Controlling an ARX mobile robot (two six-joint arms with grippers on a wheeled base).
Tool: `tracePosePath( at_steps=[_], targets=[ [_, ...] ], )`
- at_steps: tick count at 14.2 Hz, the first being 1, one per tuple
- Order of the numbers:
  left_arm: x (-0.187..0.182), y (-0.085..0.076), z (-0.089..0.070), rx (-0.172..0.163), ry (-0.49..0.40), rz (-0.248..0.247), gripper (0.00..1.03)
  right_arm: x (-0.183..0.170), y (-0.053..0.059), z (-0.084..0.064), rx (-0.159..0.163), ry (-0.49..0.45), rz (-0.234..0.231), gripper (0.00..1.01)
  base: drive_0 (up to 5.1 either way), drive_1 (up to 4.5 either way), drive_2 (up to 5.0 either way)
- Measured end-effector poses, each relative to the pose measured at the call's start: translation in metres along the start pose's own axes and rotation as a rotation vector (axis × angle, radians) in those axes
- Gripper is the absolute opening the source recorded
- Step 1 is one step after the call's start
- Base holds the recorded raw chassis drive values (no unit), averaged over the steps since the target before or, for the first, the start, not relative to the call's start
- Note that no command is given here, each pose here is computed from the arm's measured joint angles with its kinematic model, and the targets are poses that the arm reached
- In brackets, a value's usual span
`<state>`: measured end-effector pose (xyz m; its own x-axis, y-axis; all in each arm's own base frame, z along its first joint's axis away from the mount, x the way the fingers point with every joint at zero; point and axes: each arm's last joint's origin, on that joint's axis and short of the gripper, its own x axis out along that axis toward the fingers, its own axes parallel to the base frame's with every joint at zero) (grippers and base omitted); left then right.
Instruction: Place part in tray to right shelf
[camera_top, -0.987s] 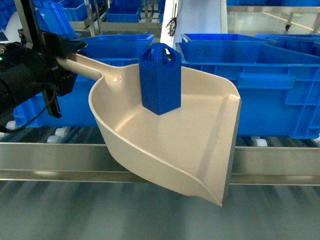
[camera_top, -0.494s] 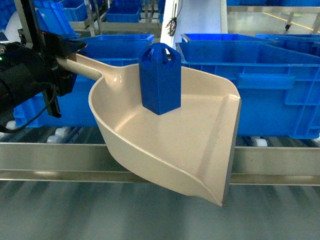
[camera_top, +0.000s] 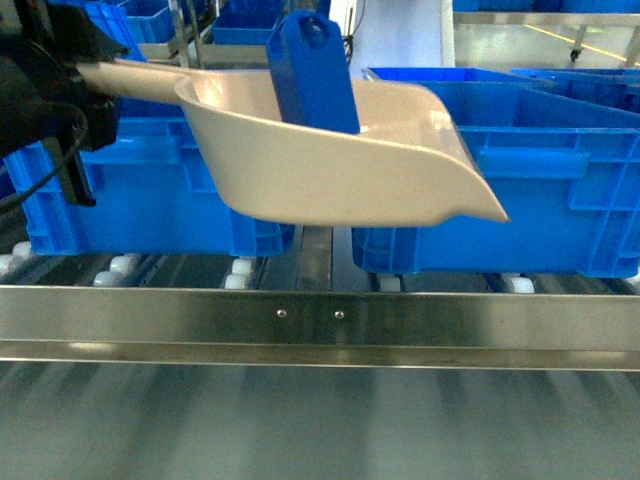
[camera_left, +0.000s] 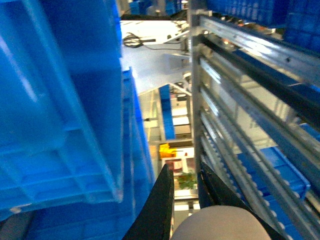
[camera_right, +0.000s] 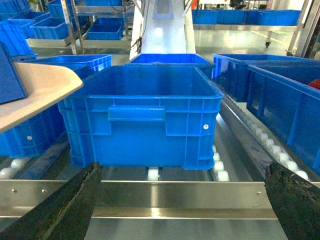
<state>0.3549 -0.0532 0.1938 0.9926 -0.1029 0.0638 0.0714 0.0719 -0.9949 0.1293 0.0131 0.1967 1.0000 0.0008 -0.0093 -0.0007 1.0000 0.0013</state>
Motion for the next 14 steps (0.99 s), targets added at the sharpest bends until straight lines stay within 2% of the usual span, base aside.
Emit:
tracePosePath(
  at_steps=[1,3,4,6,7,8,9,10,11,12,14],
  targets=[
    [0.000,-0.005,0.003,-0.012,-0.002,-0.025,0.12,0.000,0.000,0.000,0.000,0.000,0.000,0.98,0.0,0.00,0.0],
    [0.000,-0.009,0.010,-0.015,-0.028,-0.003,0.12,0.000,0.000,0.000,0.000,0.000,0.000,0.98,0.0,0.00,0.0],
    [0.005,-0.020,0.019,-0.010,-0.059,0.002,0.12,0.000,0.000,0.000,0.000,0.000,0.000,0.98,0.0,0.00,0.0],
    [0.020,-0.058,0.050,0.005,-0.192,0.005,0.12,0.000,0.000,0.000,0.000,0.000,0.000,0.98,0.0,0.00,0.0],
    [0.027,-0.072,0.069,0.028,-0.291,0.046,0.12,0.000,0.000,0.000,0.000,0.000,0.000,0.98,0.0,0.00,0.0],
    [0.035,-0.081,0.085,0.079,-0.396,0.123,0.12,0.000,0.000,0.000,0.000,0.000,0.000,0.98,0.0,0.00,0.0],
    [0.051,-0.085,0.102,0.156,-0.498,0.216,0.12,0.000,0.000,0.000,0.000,0.000,0.000,0.98,0.0,0.00,0.0],
    [0.067,-0.085,0.111,0.251,-0.562,0.297,0.12,0.000,0.000,0.000,0.000,0.000,0.000,0.98,0.0,0.00,0.0],
    [0.083,-0.085,0.112,0.350,-0.610,0.376,0.12,0.000,0.000,0.000,0.000,0.000,0.000,0.98,0.0,0.00,0.0],
    [0.098,-0.091,0.107,0.471,-0.633,0.419,0.12,0.000,0.000,0.000,0.000,0.000,0.000,0.98,0.0,0.00,0.0],
    [0.107,-0.119,0.102,0.614,-0.640,0.397,0.12,0.000,0.000,0.000,0.000,0.000,0.000,0.98,0.0,0.00,0.0]
  ],
)
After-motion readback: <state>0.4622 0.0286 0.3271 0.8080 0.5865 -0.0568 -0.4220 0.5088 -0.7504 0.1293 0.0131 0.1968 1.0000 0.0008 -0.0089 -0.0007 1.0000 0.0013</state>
